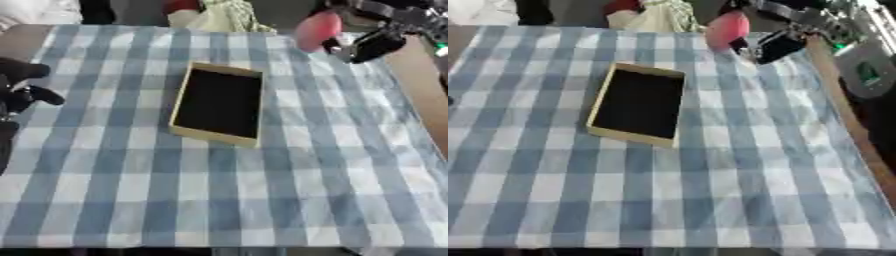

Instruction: Pick up objects on the table and place them in the box.

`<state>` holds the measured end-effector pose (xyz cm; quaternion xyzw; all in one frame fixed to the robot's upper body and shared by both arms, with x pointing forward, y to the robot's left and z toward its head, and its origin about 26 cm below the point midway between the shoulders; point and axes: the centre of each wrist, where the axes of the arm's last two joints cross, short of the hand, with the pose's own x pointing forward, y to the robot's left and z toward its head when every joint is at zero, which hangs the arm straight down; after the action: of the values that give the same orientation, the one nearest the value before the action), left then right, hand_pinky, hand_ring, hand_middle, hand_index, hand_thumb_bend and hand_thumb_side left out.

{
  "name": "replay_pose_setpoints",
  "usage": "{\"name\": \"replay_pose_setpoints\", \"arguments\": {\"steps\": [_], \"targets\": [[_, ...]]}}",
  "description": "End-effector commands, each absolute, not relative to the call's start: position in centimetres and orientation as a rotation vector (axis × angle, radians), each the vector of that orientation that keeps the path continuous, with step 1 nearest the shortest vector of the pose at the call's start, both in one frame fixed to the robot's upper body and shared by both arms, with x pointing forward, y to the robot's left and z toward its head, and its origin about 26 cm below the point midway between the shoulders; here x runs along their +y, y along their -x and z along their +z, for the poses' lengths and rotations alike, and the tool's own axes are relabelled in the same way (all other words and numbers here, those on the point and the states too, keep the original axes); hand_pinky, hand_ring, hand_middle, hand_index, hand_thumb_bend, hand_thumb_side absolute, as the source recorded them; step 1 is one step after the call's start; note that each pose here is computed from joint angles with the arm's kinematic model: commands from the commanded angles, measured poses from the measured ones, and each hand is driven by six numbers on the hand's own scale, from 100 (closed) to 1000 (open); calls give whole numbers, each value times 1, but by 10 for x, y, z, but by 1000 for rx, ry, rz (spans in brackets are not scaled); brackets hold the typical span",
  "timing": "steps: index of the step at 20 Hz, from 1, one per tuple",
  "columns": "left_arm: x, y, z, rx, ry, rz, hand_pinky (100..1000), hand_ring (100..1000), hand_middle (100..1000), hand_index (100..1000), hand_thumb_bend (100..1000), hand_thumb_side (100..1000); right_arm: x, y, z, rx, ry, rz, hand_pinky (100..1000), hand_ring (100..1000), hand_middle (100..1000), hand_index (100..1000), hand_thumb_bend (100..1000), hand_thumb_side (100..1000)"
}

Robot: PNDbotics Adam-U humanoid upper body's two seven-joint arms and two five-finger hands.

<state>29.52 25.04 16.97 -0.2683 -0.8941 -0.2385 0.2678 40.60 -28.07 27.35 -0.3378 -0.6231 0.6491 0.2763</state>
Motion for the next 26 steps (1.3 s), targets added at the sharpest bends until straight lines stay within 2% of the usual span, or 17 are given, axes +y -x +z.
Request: {"name": "replay_pose_setpoints", "arguments": {"steps": [1, 11, 17, 26], "targets": [[248, -294, 179, -2445, 747, -651, 680, 827, 729, 748, 100, 597, -268, -421, 274, -1648, 943, 1775, 868, 775, 706, 796, 100, 100], [245, -296, 183, -2477, 764, -586, 678, 821, 726, 748, 100, 600, -221, -455, 224, -1558, 945, 1843, 869, 786, 710, 796, 100, 100], [244, -296, 183, -2472, 773, -592, 677, 820, 724, 747, 100, 600, -210, -462, 194, -1516, 938, 1856, 869, 789, 710, 794, 100, 100], [241, -297, 184, -2469, 790, -600, 676, 821, 724, 747, 100, 601, -189, -468, 179, -1507, 956, 1882, 875, 800, 718, 795, 100, 100]]}}
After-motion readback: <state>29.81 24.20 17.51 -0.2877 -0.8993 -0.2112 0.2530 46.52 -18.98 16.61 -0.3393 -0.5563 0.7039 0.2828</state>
